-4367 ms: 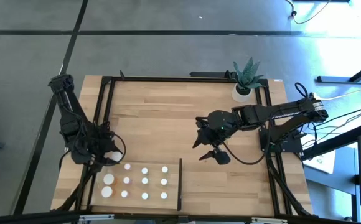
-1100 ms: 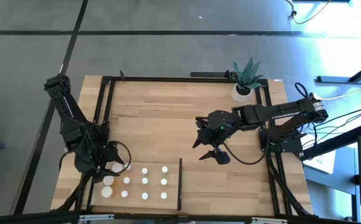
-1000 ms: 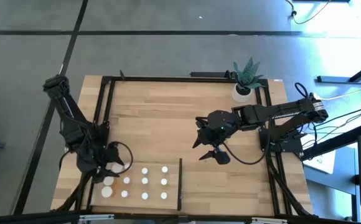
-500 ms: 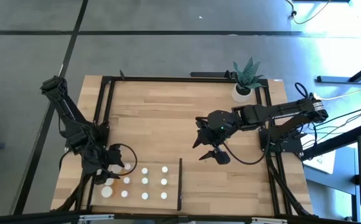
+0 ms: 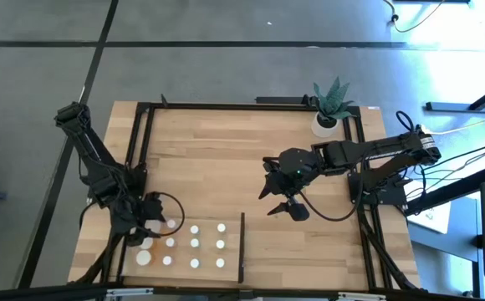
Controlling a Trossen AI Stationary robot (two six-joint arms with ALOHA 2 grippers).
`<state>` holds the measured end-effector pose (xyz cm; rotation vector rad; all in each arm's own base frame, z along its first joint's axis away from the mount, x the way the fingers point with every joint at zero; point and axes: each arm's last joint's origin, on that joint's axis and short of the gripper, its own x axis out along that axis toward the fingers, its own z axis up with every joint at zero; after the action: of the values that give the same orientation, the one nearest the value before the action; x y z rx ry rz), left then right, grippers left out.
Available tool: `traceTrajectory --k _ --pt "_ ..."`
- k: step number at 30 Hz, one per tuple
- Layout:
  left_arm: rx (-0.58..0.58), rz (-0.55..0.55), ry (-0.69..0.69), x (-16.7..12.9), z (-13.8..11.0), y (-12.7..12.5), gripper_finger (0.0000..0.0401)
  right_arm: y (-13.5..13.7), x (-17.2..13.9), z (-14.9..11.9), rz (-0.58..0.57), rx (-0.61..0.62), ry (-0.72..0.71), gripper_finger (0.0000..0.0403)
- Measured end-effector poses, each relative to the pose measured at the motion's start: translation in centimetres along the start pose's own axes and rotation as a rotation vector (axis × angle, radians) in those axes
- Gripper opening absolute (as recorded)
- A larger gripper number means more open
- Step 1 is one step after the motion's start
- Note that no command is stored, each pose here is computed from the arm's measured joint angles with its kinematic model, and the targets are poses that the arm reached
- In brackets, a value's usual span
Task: Pick and place medicine bottles onto shelf by color
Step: Return to Home Position
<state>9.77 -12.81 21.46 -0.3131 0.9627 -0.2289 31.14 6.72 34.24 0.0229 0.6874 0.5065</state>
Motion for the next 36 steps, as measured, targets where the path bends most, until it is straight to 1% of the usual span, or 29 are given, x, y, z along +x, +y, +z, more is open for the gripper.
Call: traceTrajectory --k 4,13,22,25,31,36 --pt "0.075 0.053 -0.092 -0.5 0.5 0.1 0.0265 0.0 0.0 0.0 0.000 0.001 0.000 0.0262" --pt "0.231 0.181 -0.301 -3.5 3.4 -1.1 0.0265 0.0 0.0 0.0 0.000 0.001 0.000 0.0262" --pt "0.241 0.299 -0.381 -6.8 6.2 -1.1 0.0259 0.0 0.0 0.0 0.000 -0.001 0.000 0.0262" --pt "0.241 0.329 -0.402 -7.9 7.2 -1.1 0.0237 0.0 0.0 0.0 0.000 0.001 0.000 0.0262" --pt "0.275 0.366 -0.425 -10.3 8.8 -1.0 0.0173 0.0 0.0 0.0 0.000 0.000 0.000 0.0262" --pt "0.297 0.432 -0.432 -11.8 9.3 -0.3 0.0123 0.0 0.0 0.0 0.000 0.001 0.000 0.0262"
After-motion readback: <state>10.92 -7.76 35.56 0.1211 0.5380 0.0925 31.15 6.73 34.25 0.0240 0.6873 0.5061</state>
